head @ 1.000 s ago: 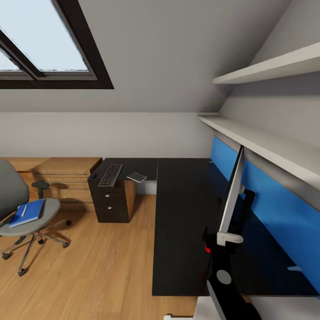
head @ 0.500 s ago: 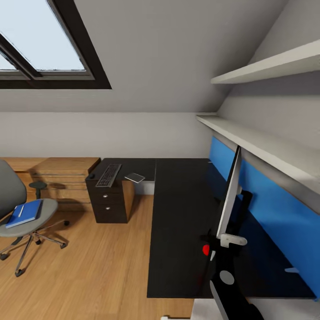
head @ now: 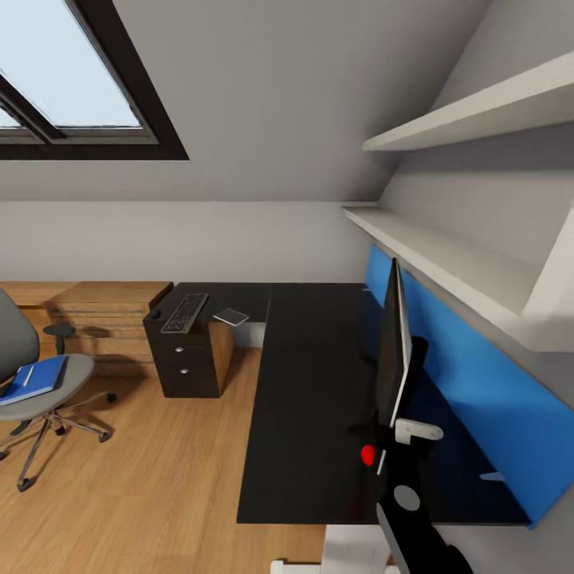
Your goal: In the bedroom, organize the workspace by keeping the computer under the desk, ensuring the monitor is on the desk, placing the keyboard on the desk next to the monitor, placing the mouse on the desk next to the keyboard, moving the folder from the swivel chair onto the desk next to the mouse, stacking the notebook on top of the folder with the pen on top of the notebook, and positioning the swivel chair next to the desk.
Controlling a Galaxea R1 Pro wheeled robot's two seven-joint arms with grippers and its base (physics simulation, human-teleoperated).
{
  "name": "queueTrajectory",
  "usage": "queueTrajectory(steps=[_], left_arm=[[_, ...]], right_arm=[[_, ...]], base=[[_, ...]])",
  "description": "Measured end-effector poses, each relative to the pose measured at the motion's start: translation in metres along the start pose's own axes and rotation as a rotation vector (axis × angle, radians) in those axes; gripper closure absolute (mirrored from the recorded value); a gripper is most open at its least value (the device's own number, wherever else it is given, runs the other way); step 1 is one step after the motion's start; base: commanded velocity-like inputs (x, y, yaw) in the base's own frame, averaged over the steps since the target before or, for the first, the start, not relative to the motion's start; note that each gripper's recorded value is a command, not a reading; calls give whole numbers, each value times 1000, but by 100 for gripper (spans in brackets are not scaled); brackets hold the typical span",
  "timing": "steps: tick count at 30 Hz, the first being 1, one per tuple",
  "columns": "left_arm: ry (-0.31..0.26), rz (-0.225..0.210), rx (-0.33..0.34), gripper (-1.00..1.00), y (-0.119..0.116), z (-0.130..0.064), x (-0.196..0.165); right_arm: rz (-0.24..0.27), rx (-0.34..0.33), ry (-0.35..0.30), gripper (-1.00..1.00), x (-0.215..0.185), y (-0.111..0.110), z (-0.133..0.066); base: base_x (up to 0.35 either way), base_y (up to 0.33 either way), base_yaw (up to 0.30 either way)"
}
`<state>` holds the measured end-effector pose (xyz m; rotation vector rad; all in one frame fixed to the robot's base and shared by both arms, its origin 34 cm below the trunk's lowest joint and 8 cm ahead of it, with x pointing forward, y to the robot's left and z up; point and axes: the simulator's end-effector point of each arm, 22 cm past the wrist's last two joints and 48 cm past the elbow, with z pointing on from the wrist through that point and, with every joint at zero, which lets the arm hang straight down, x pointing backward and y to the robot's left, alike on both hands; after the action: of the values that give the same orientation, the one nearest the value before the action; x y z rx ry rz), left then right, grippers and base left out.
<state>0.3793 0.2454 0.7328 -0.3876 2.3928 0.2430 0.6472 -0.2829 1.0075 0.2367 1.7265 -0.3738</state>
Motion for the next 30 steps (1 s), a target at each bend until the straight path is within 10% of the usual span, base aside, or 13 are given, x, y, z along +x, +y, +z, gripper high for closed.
queueTrajectory(steps=[30], left_arm=[[-1,1,0,-100,0,0,0]], right_arm=[[-3,-3,6,-100,3,1,0]], base=[[0,-159,0]])
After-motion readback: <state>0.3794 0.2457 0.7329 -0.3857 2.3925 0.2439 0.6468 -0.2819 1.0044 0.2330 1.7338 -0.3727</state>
